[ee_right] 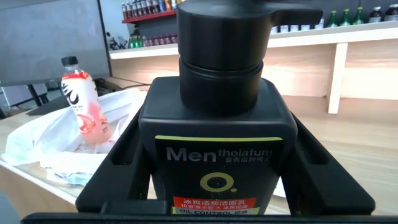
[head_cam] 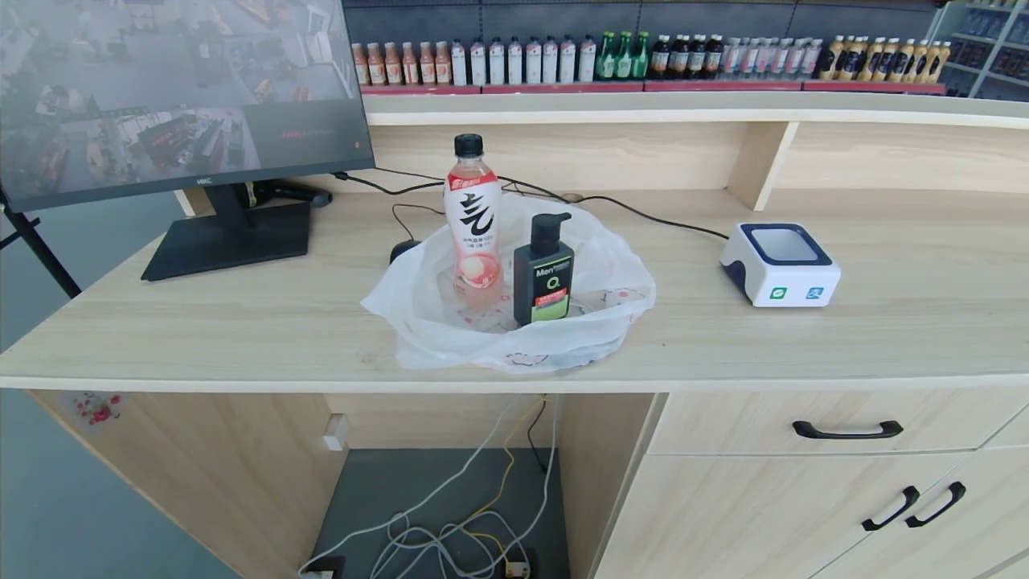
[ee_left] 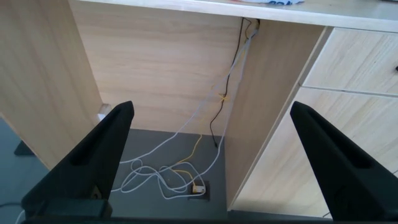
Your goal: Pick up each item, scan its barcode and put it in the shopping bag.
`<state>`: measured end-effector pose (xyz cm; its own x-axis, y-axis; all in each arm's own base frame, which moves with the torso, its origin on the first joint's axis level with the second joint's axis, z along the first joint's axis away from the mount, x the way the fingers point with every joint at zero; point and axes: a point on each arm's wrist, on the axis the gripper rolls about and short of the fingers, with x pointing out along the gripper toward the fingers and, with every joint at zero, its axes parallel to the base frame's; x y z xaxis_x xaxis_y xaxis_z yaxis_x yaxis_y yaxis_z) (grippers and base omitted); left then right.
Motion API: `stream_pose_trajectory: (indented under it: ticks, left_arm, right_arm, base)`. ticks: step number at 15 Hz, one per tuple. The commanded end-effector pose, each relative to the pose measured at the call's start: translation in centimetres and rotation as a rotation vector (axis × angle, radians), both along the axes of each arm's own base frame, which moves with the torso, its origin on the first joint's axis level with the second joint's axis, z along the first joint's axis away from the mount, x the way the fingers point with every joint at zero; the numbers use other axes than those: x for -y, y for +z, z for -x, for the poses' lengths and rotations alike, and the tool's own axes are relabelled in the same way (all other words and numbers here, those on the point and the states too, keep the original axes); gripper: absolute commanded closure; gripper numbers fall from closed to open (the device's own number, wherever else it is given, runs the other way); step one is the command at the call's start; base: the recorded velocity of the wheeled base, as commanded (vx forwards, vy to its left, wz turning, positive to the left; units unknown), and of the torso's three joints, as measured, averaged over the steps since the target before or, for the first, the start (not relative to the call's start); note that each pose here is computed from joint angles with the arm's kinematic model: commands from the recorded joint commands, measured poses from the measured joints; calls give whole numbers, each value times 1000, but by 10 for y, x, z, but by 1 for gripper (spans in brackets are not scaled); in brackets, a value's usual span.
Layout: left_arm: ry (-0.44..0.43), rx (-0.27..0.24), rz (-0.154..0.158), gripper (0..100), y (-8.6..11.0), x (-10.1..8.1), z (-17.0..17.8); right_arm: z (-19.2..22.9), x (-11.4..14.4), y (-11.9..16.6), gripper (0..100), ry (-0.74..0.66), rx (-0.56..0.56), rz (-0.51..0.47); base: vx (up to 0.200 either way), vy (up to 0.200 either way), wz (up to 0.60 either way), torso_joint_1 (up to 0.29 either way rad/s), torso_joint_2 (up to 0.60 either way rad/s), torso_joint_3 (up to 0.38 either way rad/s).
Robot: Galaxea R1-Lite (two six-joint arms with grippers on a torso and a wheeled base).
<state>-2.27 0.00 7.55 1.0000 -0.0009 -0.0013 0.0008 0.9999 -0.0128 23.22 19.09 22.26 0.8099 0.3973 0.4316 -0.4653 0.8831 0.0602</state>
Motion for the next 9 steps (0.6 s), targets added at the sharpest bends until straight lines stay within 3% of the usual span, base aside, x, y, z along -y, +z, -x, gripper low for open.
stream_pose_trajectory:
  ticks: [1, 9]
  left_arm:
    - [-2, 0, 1, 0, 0, 0, 0]
    - [-1, 0, 3, 0, 0, 0, 0]
  right_arm:
    - [1, 1, -3, 100, -1, -8, 7]
    - [0, 3, -4, 100, -21, -27, 15]
  base:
    - [0, 0, 0, 0, 0, 0]
    - [0, 0, 0, 0, 0, 0]
